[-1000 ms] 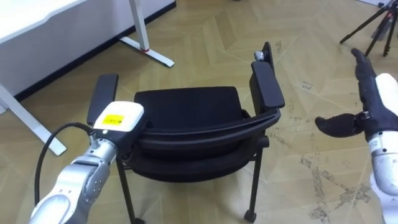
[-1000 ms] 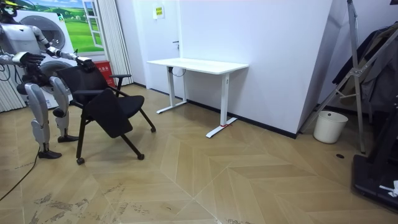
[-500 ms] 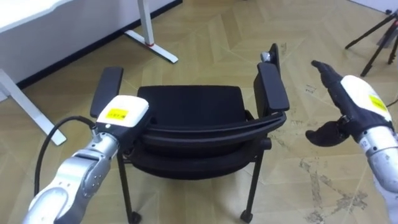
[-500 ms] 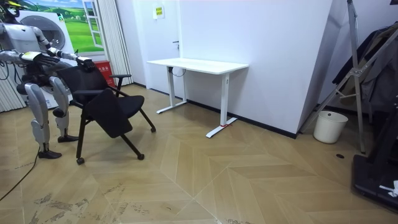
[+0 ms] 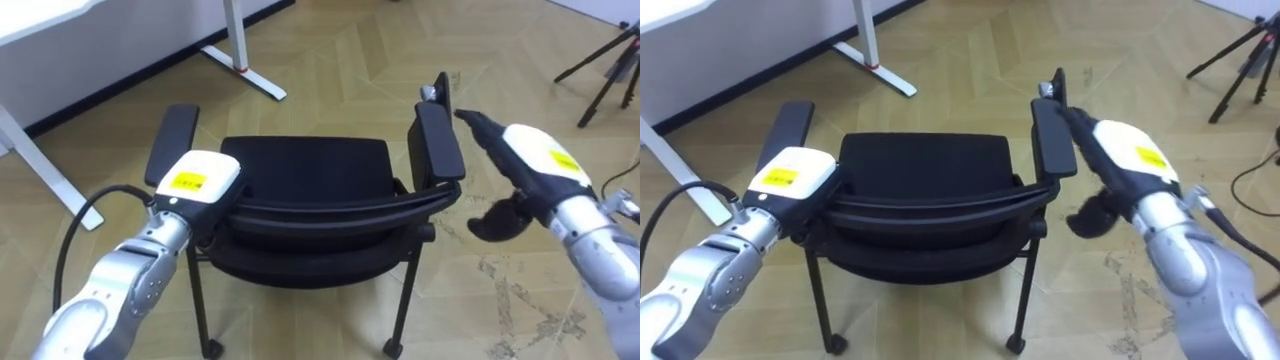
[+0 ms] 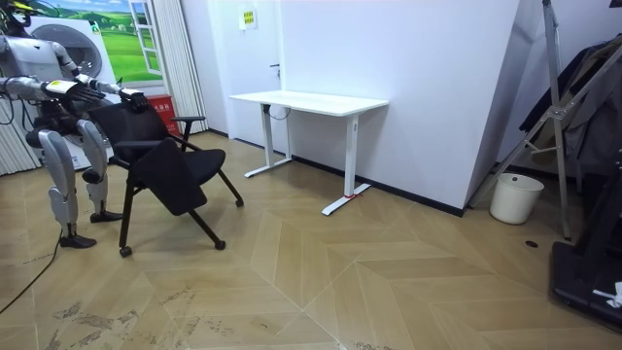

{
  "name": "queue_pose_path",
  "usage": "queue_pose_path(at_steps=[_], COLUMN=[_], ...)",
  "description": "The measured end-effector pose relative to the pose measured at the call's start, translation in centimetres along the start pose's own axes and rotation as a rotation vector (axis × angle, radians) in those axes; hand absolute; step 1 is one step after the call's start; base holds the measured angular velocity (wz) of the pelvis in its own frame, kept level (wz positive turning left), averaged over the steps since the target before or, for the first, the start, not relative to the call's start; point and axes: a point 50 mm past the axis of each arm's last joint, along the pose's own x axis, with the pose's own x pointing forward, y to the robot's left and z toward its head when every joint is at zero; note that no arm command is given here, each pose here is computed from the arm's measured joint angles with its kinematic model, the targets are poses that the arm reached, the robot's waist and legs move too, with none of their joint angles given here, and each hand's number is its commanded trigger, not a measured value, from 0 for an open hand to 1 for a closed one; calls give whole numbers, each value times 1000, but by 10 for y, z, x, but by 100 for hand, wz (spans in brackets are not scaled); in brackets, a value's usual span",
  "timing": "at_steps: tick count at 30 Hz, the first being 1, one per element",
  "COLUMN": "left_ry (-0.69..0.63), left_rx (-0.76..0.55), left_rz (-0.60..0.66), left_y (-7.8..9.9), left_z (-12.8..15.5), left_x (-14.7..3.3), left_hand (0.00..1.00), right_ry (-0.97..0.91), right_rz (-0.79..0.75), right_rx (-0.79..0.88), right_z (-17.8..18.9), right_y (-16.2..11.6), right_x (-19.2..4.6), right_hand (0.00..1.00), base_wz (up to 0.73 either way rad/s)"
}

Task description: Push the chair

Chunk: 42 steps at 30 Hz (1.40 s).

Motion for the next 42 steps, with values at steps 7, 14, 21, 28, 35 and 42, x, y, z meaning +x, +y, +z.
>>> queue_pose_path(at_steps=[7,14,21,28,35,42], left_ry=[-38,-49,-84,-108,-125,-123], left_rx=[25,33,34,31,34,29], left_rz=[13,16,10,30,44,30], left_y=[7,9,6,8,7,6], left_z=[7,9,18,25,27,31], left_x=[7,9,16,21,21,26], left_hand=[100,100,100,100,100,100], right_ry=[-35,-69,-153,-149,-134,-104], right_rz=[49,134,221,327,346,323], right_rx=[-32,-75,-97,-133,-226,-213], right_z=[10,23,44,44,43,34], right_y=[3,18,35,55,60,69], right_x=[6,12,17,18,23,25], right_hand=[0,0,0,0,0,0], base_wz=[5,5,1,10,2,8])
